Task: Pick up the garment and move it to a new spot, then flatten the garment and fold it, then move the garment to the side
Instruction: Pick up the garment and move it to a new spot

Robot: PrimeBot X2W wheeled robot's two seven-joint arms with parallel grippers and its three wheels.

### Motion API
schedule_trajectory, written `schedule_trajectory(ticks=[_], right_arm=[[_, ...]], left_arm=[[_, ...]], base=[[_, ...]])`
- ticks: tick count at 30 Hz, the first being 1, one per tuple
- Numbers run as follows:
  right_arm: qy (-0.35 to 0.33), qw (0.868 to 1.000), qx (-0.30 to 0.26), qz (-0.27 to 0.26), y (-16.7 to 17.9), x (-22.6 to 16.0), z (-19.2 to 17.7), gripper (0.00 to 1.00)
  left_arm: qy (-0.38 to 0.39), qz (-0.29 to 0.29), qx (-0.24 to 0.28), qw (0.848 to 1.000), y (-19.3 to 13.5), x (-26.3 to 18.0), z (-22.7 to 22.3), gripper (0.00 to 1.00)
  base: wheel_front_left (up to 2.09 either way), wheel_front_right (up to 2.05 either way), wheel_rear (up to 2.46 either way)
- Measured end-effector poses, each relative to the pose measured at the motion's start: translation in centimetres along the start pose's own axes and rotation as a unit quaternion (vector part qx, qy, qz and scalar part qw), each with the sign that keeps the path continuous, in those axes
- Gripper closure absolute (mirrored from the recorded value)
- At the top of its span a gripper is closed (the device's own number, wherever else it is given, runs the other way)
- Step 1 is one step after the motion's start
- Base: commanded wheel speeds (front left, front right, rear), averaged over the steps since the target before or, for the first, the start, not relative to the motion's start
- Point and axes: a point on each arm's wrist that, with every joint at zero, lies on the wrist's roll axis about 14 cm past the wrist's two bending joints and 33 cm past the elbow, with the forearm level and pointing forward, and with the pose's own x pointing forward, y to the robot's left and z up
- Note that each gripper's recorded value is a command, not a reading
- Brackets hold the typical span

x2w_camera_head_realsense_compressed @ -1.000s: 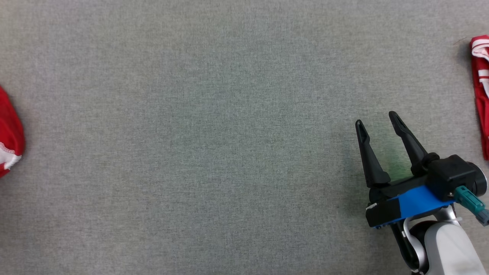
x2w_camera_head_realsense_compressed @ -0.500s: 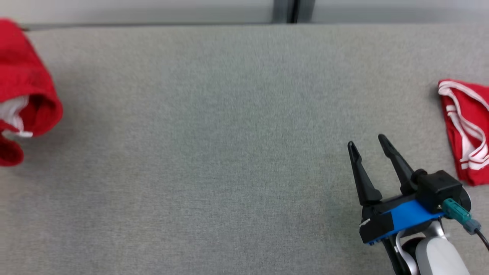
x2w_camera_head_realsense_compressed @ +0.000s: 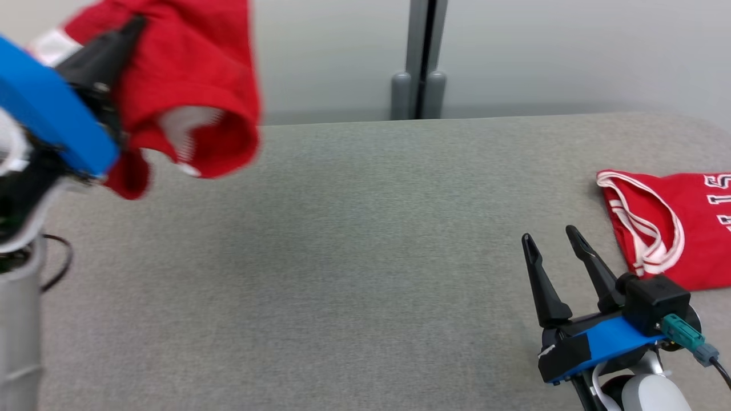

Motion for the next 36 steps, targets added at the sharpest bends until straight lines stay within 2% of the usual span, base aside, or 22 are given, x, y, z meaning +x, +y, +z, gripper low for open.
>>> schedule_trajectory(ticks=[5, 10, 13, 17, 20, 21, 22, 23, 26, 30, 36], right_arm=[[-0.001, 0.999, -0.004, -0.032, -2.0, -1.4, 0.4, 0.00], [0.003, 0.997, -0.008, -0.072, -4.4, -3.1, 0.5, 0.00], [0.004, 0.995, -0.008, -0.098, -5.8, -4.3, 0.6, 0.00], [0.009, 0.992, -0.011, -0.127, -7.4, -5.6, 0.5, 0.00], [0.014, 0.990, -0.010, -0.138, -8.0, -6.2, 0.2, 0.00], [0.015, 0.990, -0.009, -0.141, -8.1, -6.3, 0.1, 0.00], [0.016, 0.990, -0.010, -0.143, -8.2, -6.4, 0.0, 0.00], [0.018, 0.989, -0.010, -0.145, -8.3, -6.5, -0.1, 0.00], [0.019, 0.989, -0.009, -0.148, -8.5, -6.5, -0.2, 0.00], [0.014, 0.989, -0.002, -0.145, -8.5, -6.1, 0.0, 0.00], [0.009, 0.992, 0.004, -0.129, -7.7, -5.3, 0.0, 0.00]], left_arm=[[0.056, -0.100, 0.016, 0.993, -6.7, 3.4, -3.7, 1.00], [0.141, -0.164, 0.005, 0.976, -10.9, 6.0, -10.4, 1.00], [0.174, -0.181, -0.007, 0.968, -12.4, 7.5, -14.0, 1.00], [0.220, -0.174, -0.008, 0.960, -12.8, 9.1, -19.3, 1.00], [0.246, -0.155, 0.023, 0.956, -12.0, 9.9, -23.1, 1.00], [0.252, -0.148, 0.035, 0.956, -11.6, 10.1, -24.2, 0.77], [0.255, -0.142, 0.042, 0.956, -11.3, 10.3, -25.1, 0.45], [0.258, -0.140, 0.049, 0.955, -11.2, 10.4, -25.9, 0.00], [0.247, -0.134, 0.044, 0.959, -11.2, 10.4, -27.0, 0.00], [0.142, -0.128, 0.015, 0.981, -11.4, 10.9, -24.0, 0.00], [-0.002, -0.100, -0.030, 0.995, -9.9, 9.0, -20.2, 0.00]], base=[[0.00, 0.00, 0.00], [0.00, 0.00, 0.00], [0.00, 0.00, 0.00], [0.00, 0.00, 0.00], [0.00, 0.00, 0.00], [0.00, 0.00, 0.00], [0.00, 0.00, 0.00], [0.00, 0.00, 0.00], [0.00, 0.00, 0.00], [0.00, 0.00, 0.00], [0.00, 0.00, 0.00]])
